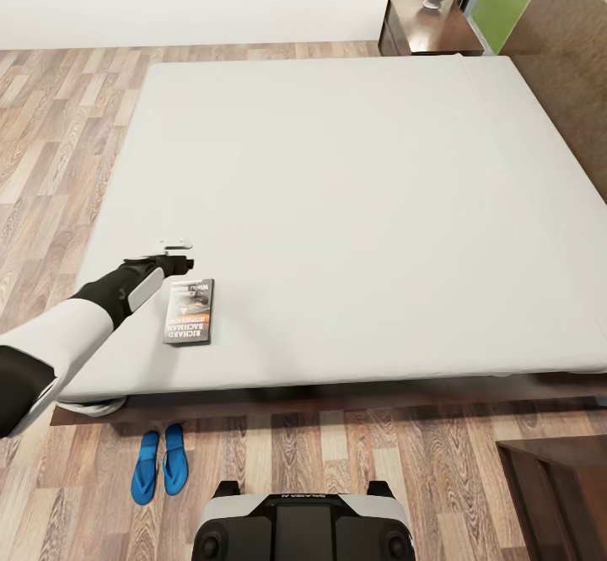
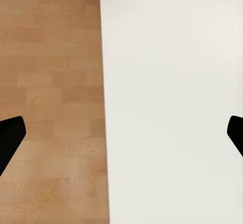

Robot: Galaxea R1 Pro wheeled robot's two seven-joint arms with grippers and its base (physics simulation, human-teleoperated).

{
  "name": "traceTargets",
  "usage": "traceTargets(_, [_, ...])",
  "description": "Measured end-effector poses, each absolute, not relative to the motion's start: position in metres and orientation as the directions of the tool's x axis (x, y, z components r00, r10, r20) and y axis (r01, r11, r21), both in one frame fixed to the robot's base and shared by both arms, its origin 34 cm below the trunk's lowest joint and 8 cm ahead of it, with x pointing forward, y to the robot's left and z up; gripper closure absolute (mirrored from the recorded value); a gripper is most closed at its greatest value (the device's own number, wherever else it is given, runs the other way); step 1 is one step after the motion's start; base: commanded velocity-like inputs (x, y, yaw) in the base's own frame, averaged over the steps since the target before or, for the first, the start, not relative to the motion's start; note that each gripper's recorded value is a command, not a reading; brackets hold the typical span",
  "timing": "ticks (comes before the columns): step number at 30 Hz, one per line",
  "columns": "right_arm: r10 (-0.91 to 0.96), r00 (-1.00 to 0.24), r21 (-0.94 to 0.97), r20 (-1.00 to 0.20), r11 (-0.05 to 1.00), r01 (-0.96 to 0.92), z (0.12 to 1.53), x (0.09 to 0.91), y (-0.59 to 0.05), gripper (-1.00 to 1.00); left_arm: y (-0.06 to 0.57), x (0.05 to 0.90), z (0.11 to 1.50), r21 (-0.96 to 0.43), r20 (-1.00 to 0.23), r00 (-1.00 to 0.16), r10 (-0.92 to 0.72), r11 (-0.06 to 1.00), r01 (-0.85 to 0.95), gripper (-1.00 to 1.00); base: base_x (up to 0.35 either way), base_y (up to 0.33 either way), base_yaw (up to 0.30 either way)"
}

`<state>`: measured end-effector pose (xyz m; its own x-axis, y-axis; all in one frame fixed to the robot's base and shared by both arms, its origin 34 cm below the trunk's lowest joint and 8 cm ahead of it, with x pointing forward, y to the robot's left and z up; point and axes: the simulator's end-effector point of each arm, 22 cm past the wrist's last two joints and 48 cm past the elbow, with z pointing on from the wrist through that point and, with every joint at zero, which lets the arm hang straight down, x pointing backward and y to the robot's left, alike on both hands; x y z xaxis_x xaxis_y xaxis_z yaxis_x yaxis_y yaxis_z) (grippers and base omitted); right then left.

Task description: In the bedroom, move the book from the bed onto either nightstand, and place the two sandals side by side next to the bed.

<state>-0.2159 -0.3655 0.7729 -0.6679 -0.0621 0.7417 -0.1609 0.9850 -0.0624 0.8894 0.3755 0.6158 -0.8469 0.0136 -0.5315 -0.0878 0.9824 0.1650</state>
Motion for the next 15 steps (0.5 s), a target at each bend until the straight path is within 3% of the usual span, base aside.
traceTargets(15, [-0.063,-0.668,-0.060,0.742,0.985,-0.160,0.7727,-0.2161,-0.3636,-1.00,0.3687,0.8957,0.6195,0.161,-0.539,-0.842,0.020,0.984,-0.080,-1.00,0.000,0.000,0.000])
